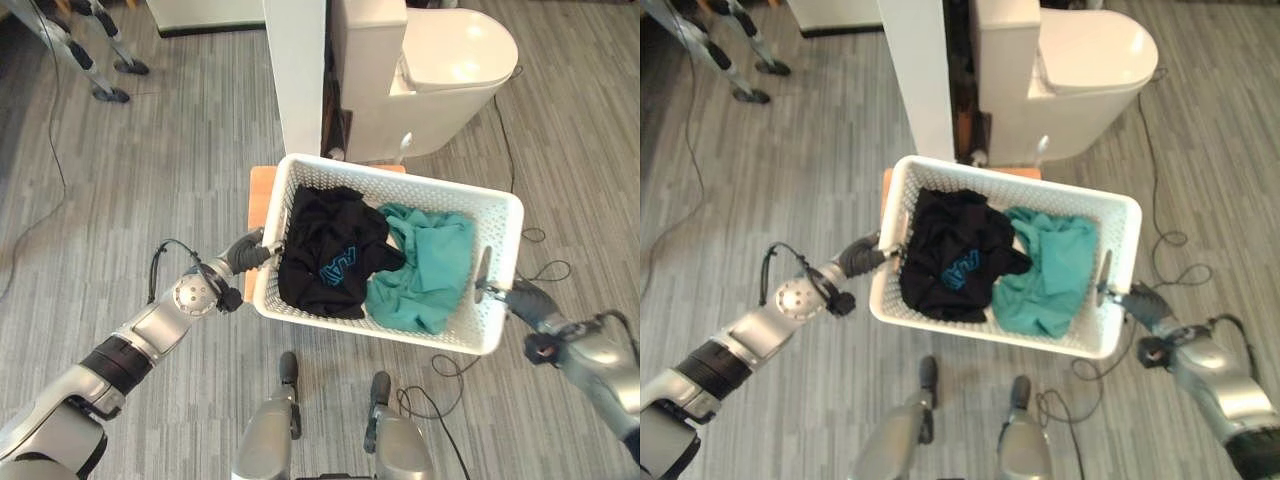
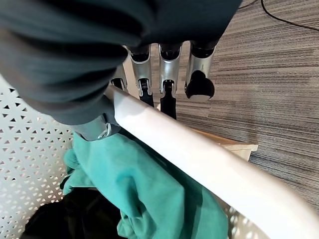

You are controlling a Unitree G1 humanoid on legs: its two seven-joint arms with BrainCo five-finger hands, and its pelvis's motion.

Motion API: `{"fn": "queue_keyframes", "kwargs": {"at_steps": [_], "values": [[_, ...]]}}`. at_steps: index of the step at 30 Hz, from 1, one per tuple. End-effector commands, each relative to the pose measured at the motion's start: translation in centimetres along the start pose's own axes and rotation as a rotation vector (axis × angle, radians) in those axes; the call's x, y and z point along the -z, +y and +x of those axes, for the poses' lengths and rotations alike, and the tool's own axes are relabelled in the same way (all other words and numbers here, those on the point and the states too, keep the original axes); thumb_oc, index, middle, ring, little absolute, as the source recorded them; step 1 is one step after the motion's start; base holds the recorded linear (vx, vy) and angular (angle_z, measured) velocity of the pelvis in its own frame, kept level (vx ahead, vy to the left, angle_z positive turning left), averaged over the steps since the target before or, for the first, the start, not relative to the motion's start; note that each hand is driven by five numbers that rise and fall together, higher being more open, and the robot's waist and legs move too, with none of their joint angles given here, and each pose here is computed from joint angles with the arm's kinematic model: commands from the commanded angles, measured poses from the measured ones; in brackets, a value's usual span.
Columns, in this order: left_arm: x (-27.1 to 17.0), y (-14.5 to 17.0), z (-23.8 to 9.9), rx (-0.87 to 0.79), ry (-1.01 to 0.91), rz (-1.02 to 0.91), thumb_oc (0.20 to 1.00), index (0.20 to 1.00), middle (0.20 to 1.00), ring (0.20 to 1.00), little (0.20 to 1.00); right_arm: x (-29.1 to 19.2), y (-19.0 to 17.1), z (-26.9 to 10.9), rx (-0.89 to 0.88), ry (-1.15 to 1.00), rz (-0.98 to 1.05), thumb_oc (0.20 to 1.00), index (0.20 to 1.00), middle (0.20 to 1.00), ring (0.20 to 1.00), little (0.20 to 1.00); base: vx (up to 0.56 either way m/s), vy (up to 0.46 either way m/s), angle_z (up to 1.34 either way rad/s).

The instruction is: Grab the laundry basket,head to the washer,open it,put in the laundry and shut it.

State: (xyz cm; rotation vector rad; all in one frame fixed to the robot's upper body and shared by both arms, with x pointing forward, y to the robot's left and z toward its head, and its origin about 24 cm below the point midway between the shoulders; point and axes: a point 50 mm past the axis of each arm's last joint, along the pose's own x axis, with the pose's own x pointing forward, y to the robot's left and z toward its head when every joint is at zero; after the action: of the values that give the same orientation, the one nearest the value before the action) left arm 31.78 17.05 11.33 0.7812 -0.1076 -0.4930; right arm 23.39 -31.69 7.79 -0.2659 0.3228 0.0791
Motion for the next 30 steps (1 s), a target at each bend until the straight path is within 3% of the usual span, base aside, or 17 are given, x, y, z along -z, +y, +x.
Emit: {"fn": "queue_keyframes", "kwargs": {"at_steps": [1,10,15,26,30], "values": [[1.7,1.6,-0.3,-0.05,0.059,-0.042,0.2,0.2,0.2,0.2,0.2,-2.6,-2.8,-1.1,0.019,-0.11,0.031,0.2,0.2,0.2,0.2,0.2,0.02,0.175,-0.03],[1.8,0.9,0.8,-0.047,0.065,-0.052,0.2,0.2,0.2,0.2,0.2,0.0,-0.6,-0.4,-0.004,-0.091,0.151,0.2,0.2,0.2,0.2,0.2,-0.12,0.153,-0.46],[3.3,1.4,-0.7,-0.059,0.123,-0.055,0.2,0.2,0.2,0.2,0.2,2.2,1.0,-0.4,-0.061,-0.018,0.19,0.2,0.2,0.2,0.2,0.2,-0.11,-0.007,-0.89],[5.6,0.9,-1.8,-0.131,0.194,-0.186,0.2,0.2,0.2,0.2,0.2,4.6,1.3,0.3,-0.055,0.089,0.22,0.2,0.2,0.2,0.2,0.2,-0.2,-0.225,-1.28],[5.7,0.3,-1.9,-0.138,0.188,-0.219,0.2,0.2,0.2,0.2,0.2,3.8,0.6,0.4,-0.051,0.064,0.202,0.2,0.2,0.2,0.2,0.2,-0.13,-0.241,-0.38]]}}
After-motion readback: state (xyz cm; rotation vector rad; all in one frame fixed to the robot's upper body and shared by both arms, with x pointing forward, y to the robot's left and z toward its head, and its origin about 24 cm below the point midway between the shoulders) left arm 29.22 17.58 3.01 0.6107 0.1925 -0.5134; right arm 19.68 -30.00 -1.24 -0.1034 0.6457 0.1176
